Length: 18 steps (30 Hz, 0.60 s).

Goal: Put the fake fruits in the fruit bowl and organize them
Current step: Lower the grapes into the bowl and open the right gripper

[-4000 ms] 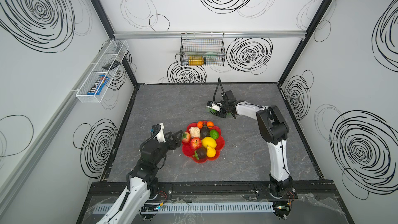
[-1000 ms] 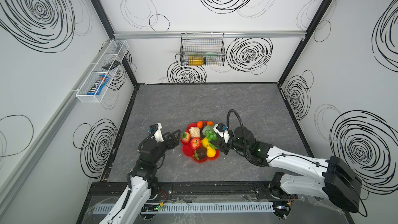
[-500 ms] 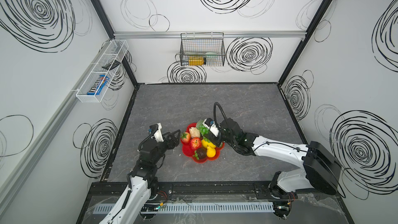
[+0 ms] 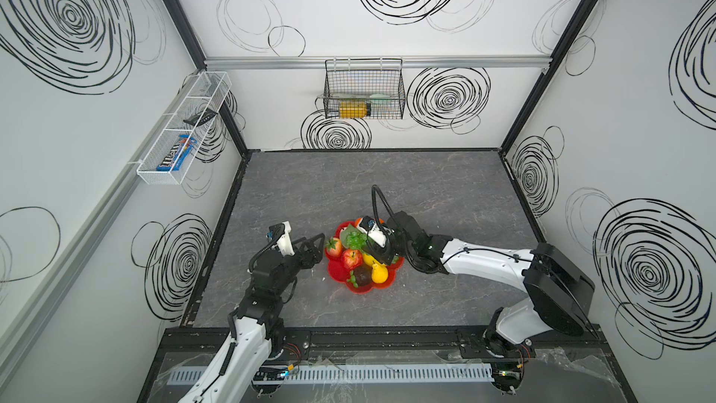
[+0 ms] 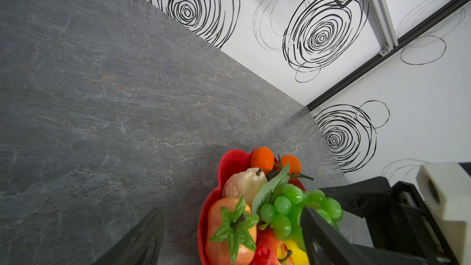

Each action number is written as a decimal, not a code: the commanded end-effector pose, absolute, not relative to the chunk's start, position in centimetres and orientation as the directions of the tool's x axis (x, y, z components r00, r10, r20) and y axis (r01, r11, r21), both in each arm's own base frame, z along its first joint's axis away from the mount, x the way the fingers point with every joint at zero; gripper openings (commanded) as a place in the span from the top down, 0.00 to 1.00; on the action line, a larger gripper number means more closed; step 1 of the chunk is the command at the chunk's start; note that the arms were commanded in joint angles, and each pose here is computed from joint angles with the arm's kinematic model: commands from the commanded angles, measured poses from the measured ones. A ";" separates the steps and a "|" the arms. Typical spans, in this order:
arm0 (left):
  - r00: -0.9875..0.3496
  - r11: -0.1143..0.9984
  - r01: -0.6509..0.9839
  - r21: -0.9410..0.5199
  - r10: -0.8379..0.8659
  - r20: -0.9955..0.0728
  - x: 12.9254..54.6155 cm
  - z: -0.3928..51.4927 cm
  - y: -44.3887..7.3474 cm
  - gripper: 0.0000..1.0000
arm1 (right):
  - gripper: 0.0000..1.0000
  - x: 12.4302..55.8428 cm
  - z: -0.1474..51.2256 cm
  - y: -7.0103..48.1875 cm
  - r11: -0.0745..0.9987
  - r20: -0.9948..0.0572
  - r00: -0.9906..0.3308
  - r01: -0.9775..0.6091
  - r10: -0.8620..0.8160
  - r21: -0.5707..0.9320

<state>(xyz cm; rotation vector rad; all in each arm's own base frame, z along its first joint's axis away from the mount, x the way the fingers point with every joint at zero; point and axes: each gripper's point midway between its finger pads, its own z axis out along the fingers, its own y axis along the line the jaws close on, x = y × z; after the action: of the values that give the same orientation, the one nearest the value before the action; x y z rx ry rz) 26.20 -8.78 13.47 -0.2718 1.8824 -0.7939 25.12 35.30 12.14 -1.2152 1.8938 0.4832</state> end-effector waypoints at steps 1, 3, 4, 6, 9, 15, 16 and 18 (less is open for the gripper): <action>-0.402 0.746 0.200 -0.636 -0.529 -0.747 26.5 14.8 -8.8 0.13 | 0.39 25.6 12.8 35.7 0.471 -0.800 -0.188 -0.873 -0.570 -0.130; -0.402 0.745 0.200 -0.636 -0.529 -0.747 26.5 14.8 -8.8 0.13 | 0.38 25.8 12.9 35.7 0.480 -0.802 -0.191 -0.867 -0.566 -0.132; -0.402 0.745 0.201 -0.636 -0.529 -0.747 26.5 14.8 -8.8 0.13 | 0.38 25.8 13.0 35.6 0.483 -0.803 -0.193 -0.865 -0.564 -0.132; -0.402 0.746 0.200 -0.636 -0.529 -0.747 26.5 14.8 -8.7 0.13 | 0.37 25.8 13.5 35.5 0.490 -0.807 -0.195 -0.862 -0.557 -0.131; -0.403 0.746 0.200 -0.636 -0.529 -0.747 26.5 14.9 -8.8 0.13 | 0.34 25.5 14.7 35.2 0.497 -0.821 -0.195 -0.859 -0.537 -0.122; -0.318 0.749 0.192 -0.634 -0.563 -0.763 27.0 17.5 -7.8 0.14 | 0.20 24.2 19.7 32.7 0.537 -0.889 -0.144 -0.834 -0.436 -0.129; -0.291 0.752 0.182 -0.633 -0.574 -0.765 27.1 18.2 -7.4 0.14 | 0.18 24.2 20.5 32.0 0.556 -0.901 -0.130 -0.820 -0.414 -0.137; -0.217 0.765 0.130 -0.631 -0.599 -0.771 27.5 19.7 -5.9 0.13 | 0.12 24.5 22.6 30.0 0.619 -0.934 -0.087 -0.770 -0.345 -0.157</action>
<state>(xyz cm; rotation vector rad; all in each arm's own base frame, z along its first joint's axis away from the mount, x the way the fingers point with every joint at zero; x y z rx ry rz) 26.52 -7.77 14.74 -0.3170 1.8287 -0.7547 24.16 31.99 20.33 -1.0336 1.7501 0.4941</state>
